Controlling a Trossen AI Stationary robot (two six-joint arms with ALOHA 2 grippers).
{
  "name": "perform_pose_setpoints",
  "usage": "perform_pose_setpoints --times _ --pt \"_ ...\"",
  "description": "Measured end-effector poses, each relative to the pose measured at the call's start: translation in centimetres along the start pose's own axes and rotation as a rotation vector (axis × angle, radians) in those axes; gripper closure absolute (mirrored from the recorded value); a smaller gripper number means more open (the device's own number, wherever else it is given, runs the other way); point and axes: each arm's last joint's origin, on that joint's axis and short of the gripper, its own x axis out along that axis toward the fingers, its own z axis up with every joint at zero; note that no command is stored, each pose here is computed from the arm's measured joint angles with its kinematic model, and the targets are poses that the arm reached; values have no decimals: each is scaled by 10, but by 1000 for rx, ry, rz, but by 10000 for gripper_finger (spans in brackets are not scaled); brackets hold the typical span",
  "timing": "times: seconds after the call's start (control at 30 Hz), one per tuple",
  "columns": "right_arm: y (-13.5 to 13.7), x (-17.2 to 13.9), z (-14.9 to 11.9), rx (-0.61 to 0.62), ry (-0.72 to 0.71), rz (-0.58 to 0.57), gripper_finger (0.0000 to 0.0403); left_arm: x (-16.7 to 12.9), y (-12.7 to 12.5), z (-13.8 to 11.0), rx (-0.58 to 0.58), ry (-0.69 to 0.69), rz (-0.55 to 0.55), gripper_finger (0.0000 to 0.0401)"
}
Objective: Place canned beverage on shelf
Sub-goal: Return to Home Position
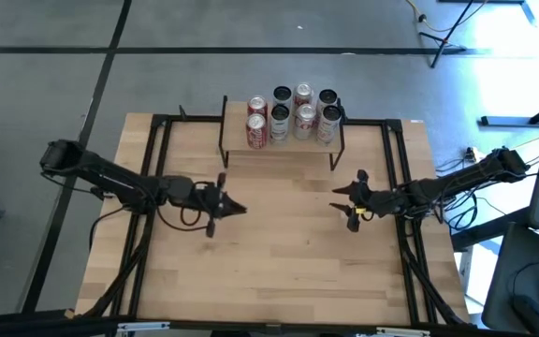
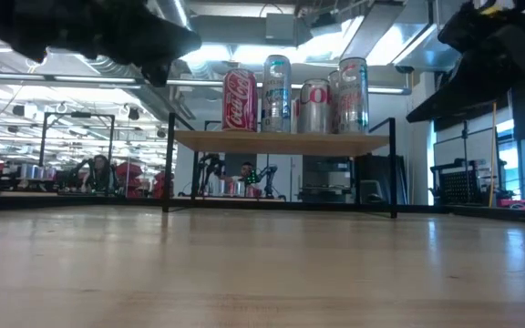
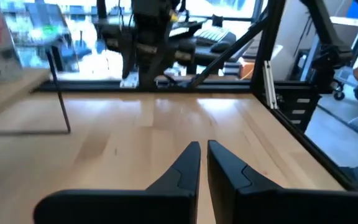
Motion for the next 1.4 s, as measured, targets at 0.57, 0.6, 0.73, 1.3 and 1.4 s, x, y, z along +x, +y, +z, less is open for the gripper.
perform_pose_setpoints --times 0.57,0.6,0.73,1.3,1.4 --pt "-8 4 -30 -77 -34 56 393 -8 7 -22 106 35 16 394" --pt "-10 2 -31 -67 -43 68 398 -8 10 -24 88 37 3 396" --pt "-20 -2 -34 -24 -86 64 397 -18 22 -34 34 48 25 400" --pt "-48 -23 -57 78 -367 267 393 -69 26 -59 -53 -144 83 396" --pt "-51 -26 -57 80 -426 287 393 -70 26 -57 -38 -159 72 396"
